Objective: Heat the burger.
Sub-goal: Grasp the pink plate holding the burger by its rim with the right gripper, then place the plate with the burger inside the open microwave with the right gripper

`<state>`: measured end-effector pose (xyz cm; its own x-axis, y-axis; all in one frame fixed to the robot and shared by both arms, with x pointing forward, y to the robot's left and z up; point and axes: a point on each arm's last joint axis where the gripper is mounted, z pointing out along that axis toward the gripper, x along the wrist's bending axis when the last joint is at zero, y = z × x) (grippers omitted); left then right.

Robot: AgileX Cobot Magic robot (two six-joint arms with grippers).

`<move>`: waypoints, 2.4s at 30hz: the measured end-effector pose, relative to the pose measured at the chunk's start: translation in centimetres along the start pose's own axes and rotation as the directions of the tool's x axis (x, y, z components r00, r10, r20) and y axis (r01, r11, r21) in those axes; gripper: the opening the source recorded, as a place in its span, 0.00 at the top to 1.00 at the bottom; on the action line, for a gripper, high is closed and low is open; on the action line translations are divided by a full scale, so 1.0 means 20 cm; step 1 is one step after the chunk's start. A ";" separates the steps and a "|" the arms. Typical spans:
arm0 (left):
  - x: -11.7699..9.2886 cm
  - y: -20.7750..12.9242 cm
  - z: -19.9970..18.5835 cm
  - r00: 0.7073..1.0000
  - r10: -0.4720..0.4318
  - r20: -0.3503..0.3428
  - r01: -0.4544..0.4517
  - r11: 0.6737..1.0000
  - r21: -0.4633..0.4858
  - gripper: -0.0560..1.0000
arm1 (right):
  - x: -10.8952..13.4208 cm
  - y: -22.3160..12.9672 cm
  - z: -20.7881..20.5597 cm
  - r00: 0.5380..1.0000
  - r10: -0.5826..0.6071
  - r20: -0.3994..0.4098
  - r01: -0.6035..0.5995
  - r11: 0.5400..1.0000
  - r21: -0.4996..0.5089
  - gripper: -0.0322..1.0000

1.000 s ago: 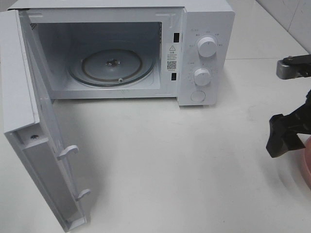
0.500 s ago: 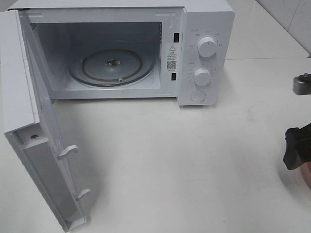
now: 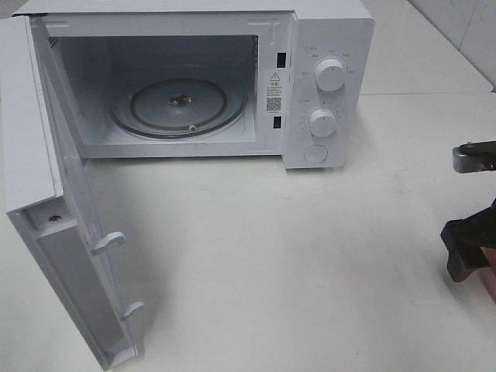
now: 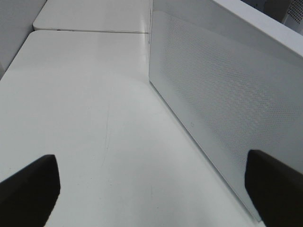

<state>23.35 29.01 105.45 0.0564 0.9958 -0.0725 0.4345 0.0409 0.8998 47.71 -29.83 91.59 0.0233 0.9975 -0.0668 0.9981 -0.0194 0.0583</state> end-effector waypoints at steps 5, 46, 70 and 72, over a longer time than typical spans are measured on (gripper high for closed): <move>0.00 0.00 0.00 1.000 0.001 0.000 -0.001 1.000 0.000 0.02 | -0.03 0.01 0.04 1.000 0.021 0.003 -0.021 1.000 0.011 0.11; 0.00 0.00 0.00 1.000 0.000 0.001 0.000 1.000 0.000 0.02 | -0.03 0.03 0.18 1.000 -0.005 0.016 0.004 0.997 0.076 0.68; 0.00 0.00 0.00 1.000 0.000 0.001 0.000 1.000 0.000 0.02 | 0.05 0.01 0.13 0.989 0.003 0.146 -0.013 0.997 0.070 0.94; 0.00 0.00 0.00 1.000 0.000 0.001 0.000 1.000 0.000 0.02 | 0.05 0.00 0.13 0.987 -0.004 0.162 -0.007 0.998 0.070 0.95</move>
<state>23.35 29.00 105.45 0.0574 0.9957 -0.0724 0.4344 0.0404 0.8998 47.96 -28.92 88.95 0.0282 0.9733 -0.2280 0.9994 -0.0315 -0.0109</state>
